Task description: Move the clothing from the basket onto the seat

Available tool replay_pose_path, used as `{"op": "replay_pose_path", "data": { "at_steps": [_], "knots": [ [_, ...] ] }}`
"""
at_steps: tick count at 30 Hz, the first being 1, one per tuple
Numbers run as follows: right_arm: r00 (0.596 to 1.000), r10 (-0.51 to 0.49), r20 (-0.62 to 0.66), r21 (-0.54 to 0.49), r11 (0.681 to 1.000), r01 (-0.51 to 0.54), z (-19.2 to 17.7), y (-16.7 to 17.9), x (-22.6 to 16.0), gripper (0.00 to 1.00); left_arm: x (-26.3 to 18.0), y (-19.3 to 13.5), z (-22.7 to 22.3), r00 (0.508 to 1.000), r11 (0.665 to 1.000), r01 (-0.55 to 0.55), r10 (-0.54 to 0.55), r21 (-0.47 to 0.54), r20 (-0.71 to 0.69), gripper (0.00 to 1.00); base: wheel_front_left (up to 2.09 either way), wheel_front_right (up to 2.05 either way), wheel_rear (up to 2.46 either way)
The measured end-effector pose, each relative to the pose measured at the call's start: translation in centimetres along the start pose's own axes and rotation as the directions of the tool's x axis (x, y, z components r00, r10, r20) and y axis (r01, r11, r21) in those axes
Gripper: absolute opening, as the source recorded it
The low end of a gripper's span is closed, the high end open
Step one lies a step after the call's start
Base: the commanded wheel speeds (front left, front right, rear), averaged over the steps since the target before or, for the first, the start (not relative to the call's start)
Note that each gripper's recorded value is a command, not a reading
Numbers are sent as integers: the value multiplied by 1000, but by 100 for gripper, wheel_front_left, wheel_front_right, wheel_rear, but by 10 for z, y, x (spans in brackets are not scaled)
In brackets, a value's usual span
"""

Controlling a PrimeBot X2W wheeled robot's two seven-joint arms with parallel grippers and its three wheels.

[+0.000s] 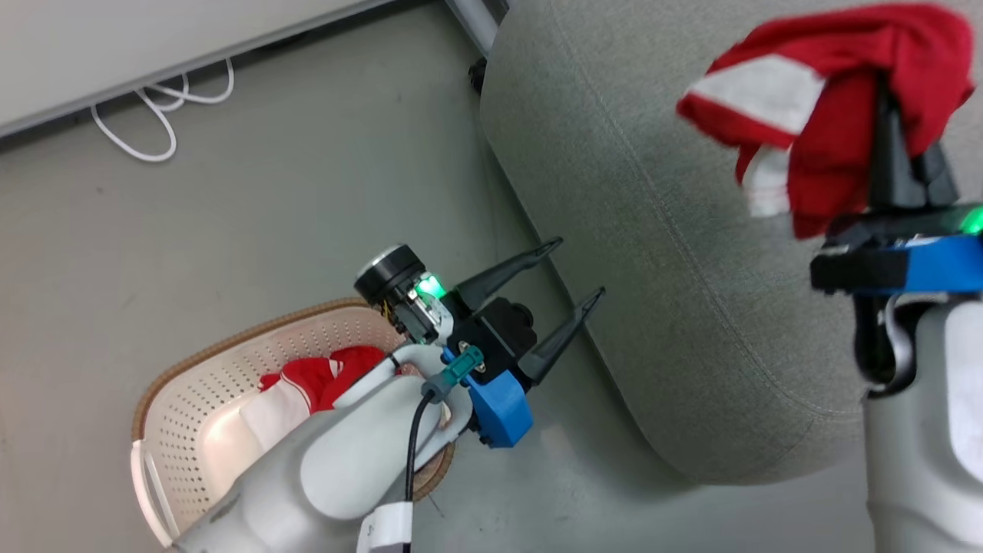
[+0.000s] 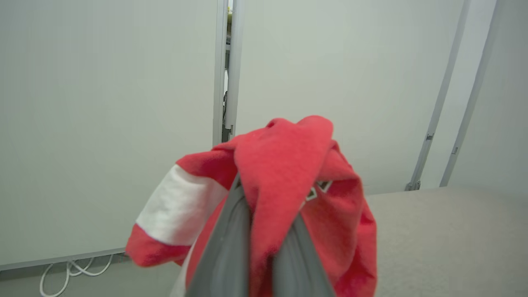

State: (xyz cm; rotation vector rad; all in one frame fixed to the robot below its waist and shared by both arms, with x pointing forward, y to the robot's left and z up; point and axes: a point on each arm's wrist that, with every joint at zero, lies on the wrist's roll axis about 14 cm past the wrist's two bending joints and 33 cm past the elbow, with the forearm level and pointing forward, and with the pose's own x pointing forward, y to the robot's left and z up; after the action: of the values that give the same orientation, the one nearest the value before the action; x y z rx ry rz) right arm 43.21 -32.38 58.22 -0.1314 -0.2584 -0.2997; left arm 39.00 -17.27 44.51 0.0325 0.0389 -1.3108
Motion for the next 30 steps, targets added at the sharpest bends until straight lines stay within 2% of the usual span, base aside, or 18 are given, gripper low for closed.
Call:
{"op": "replay_pose_path", "data": {
  "at_steps": [7, 11, 14, 17, 21, 25, 30],
  "knots": [
    [979, -86, 187, -86, 991, 104, 39, -25, 72, 0, 1, 40, -32, 999, 1000, -19, 19, -4, -25, 100, 0, 0, 0],
    [955, -150, 254, -158, 968, 194, 47, -55, 98, 0, 0, 64, -56, 999, 999, -40, 39, -15, -38, 100, 0, 0, 0],
    [945, -192, 265, -207, 946, 251, 39, -77, 111, 0, -2, 75, -77, 997, 998, -50, 48, -35, -53, 100, 0, 0, 0],
    [944, -235, 230, -251, 923, 291, 16, -97, 118, 0, -5, 83, -97, 996, 996, -62, 58, -57, -68, 100, 0, 0, 0],
    [950, -292, 111, -302, 901, 312, -36, -119, 117, 0, -8, 85, -120, 995, 994, -62, 55, -91, -84, 100, 0, 0, 0],
    [943, -326, -67, -326, 900, 288, -106, -123, 105, 0, -10, 85, -137, 994, 992, -62, 51, -113, -95, 100, 0, 0, 0],
    [915, -336, -225, -310, 914, 260, -169, -110, 80, 0, -14, 86, -147, 993, 989, -68, 55, -129, -106, 100, 0, 0, 0]
  ]
}}
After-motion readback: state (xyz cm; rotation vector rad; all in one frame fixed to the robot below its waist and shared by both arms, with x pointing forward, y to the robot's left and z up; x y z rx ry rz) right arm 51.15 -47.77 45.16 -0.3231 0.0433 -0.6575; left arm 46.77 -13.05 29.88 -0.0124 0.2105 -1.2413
